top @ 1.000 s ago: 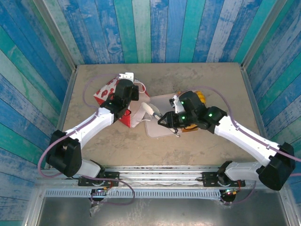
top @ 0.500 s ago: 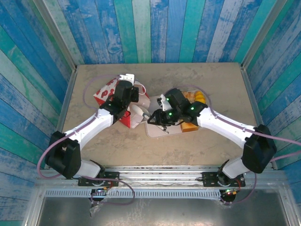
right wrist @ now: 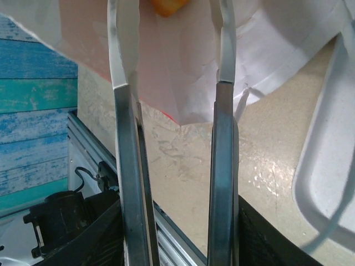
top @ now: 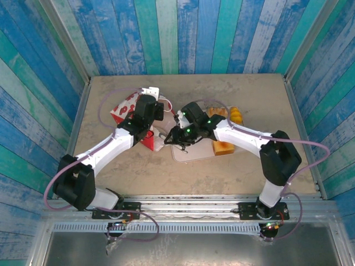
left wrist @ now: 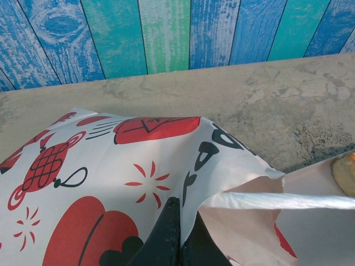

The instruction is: Take the fake bread out of the paper bag

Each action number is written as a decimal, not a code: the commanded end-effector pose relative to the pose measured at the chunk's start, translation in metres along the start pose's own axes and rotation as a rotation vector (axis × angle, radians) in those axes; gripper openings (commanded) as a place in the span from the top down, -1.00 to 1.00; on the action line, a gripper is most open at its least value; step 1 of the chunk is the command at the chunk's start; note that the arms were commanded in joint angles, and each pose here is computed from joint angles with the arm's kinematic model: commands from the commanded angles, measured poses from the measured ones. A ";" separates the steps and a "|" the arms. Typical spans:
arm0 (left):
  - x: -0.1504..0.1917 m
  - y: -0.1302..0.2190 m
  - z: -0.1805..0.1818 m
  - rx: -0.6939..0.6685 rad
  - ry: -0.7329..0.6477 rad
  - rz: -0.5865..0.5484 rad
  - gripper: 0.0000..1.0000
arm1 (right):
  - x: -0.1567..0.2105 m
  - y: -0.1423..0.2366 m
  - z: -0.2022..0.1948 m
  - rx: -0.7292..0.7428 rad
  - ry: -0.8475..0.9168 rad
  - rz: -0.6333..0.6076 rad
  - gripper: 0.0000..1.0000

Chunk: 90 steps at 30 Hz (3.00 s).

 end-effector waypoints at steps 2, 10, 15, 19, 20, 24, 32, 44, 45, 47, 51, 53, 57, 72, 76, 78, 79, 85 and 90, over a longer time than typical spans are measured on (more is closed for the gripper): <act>-0.024 0.020 -0.003 0.038 0.018 -0.085 0.99 | -0.012 -0.008 0.011 -0.044 0.022 -0.008 0.06; -0.023 0.021 -0.002 0.039 0.020 -0.086 0.99 | -0.022 -0.024 0.004 -0.029 0.005 -0.001 0.01; -0.023 0.022 -0.002 0.046 0.024 -0.088 0.99 | -0.027 -0.032 0.000 -0.019 -0.008 0.000 -0.03; -0.023 0.022 -0.003 0.053 0.027 -0.087 0.99 | -0.029 -0.038 -0.004 -0.017 -0.017 0.004 -0.04; -0.023 0.022 -0.004 0.056 0.027 -0.088 0.99 | -0.030 -0.040 -0.004 -0.017 -0.018 0.005 -0.05; -0.023 0.022 -0.005 0.064 0.029 -0.086 0.99 | -0.034 -0.045 -0.004 -0.029 -0.023 0.007 -0.05; -0.023 0.022 -0.005 0.071 0.032 -0.087 0.99 | -0.042 -0.053 -0.003 -0.040 -0.026 0.002 -0.12; -0.023 0.025 -0.004 0.065 0.035 -0.097 0.99 | -0.043 -0.054 -0.008 -0.014 -0.033 -0.009 0.17; -0.023 0.024 -0.003 0.058 0.036 -0.095 0.99 | -0.044 -0.052 -0.007 -0.015 -0.028 -0.014 0.20; -0.021 0.024 -0.001 0.047 0.035 -0.092 0.99 | -0.043 -0.047 -0.005 -0.009 -0.016 -0.022 0.29; -0.019 0.023 0.003 0.017 0.039 -0.089 0.99 | -0.041 -0.035 -0.001 0.005 0.002 -0.049 0.33; -0.020 0.023 0.005 0.003 0.046 -0.093 0.99 | -0.038 -0.029 0.001 0.010 0.013 -0.059 0.34; -0.020 0.024 0.008 -0.017 0.061 -0.097 0.99 | -0.031 -0.017 0.006 0.010 0.031 -0.075 0.36; -0.022 0.020 0.009 -0.041 0.085 -0.098 0.99 | -0.007 0.021 0.018 0.005 0.083 -0.120 0.38; -0.021 0.018 0.010 -0.051 0.084 -0.096 0.99 | -0.003 0.032 0.020 0.016 0.093 -0.140 0.38; -0.022 0.017 0.011 -0.056 0.084 -0.097 0.99 | 0.000 0.037 0.020 0.020 0.098 -0.145 0.38; -0.022 0.017 0.011 -0.057 0.084 -0.098 0.99 | 0.001 0.040 0.021 0.023 0.102 -0.146 0.38; -0.024 0.015 0.010 -0.066 0.087 -0.101 0.99 | 0.012 0.055 0.021 0.044 0.115 -0.149 0.38; -0.023 0.014 0.011 -0.074 0.092 -0.103 0.99 | 0.023 0.075 0.022 0.061 0.136 -0.171 0.39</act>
Point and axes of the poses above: each hand's point on the last joint's axis, 136 mm out from that joint toward the fingers, its own y axis back along the fingers, its own z axis along the line the jaws close on, x = y × z, the point moved 4 cm from there along y, back along the fingers, and after that the axes turned 8 degrees about y, right-handed, at the moved point
